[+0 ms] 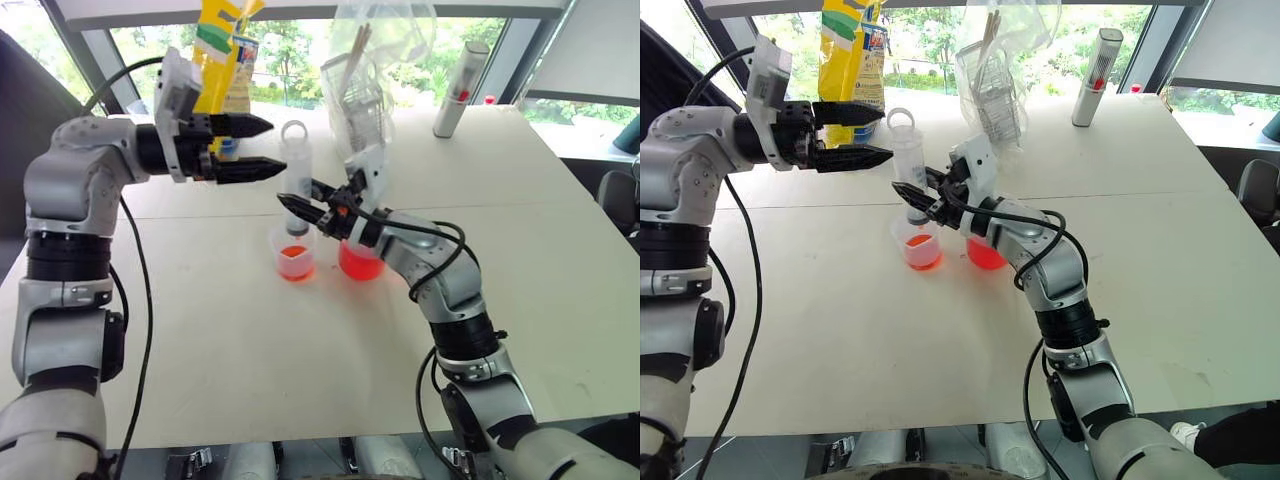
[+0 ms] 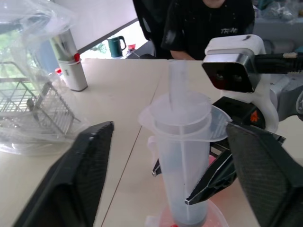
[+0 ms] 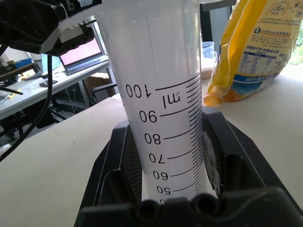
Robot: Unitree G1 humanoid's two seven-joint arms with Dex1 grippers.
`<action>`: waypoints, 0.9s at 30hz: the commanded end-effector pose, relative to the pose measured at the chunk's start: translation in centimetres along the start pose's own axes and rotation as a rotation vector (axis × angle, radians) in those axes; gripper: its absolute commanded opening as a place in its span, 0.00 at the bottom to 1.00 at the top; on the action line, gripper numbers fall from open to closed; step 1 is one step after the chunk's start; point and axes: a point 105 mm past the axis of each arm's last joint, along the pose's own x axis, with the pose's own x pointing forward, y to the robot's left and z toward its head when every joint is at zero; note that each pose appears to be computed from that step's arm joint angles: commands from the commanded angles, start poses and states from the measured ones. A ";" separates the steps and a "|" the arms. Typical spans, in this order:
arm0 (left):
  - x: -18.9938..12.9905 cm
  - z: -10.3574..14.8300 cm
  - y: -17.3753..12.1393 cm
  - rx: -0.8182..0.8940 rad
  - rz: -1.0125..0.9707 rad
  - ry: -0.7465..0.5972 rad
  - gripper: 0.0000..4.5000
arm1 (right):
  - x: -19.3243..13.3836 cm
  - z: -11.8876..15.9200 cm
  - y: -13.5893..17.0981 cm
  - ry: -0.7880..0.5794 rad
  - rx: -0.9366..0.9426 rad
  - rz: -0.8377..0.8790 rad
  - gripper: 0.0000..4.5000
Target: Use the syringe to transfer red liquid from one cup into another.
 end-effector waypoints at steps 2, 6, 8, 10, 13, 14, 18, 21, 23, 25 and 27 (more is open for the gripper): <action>-1.9 -0.5 1.7 0.023 0.097 0.073 0.98 | 0.2 5.7 2.7 -0.210 -0.100 0.091 0.31; -3.1 -1.0 1.9 0.022 0.121 0.095 0.98 | 0.2 5.5 2.7 -0.208 -0.095 0.090 0.31; -3.2 -1.6 1.4 0.016 0.107 0.108 0.98 | 0.2 5.7 2.6 -0.212 -0.095 0.080 0.31; -3.2 -2.0 1.1 0.014 0.099 0.119 0.98 | 0.2 6.2 2.3 -0.218 -0.095 0.065 0.31; -2.9 -2.4 0.8 0.013 0.092 0.119 0.98 | -0.2 8.9 1.4 -0.213 -0.115 0.012 0.31; -2.6 -2.5 0.6 0.009 0.081 0.117 0.98 | -0.4 10.0 0.7 -0.199 -0.124 -0.021 0.31; -1.7 -3.4 -0.3 0.012 0.035 0.129 0.98 | -1.6 14.0 -2.6 -0.140 -0.096 -0.147 0.31; -1.1 -3.8 -1.1 0.009 -0.005 0.119 0.98 | -3.4 15.2 -7.1 0.025 -0.046 -0.339 0.31; -0.7 -3.5 -1.3 0.002 -0.019 0.093 0.98 | -4.8 14.8 -9.1 0.141 0.007 -0.417 0.31; -0.3 -3.5 -1.5 0.006 -0.025 0.084 0.98 | -5.9 13.3 -10.2 0.277 0.036 -0.456 0.31; 0.1 -3.7 -1.9 0.014 -0.038 0.081 0.98 | -7.9 10.6 -11.7 0.455 0.058 -0.532 0.31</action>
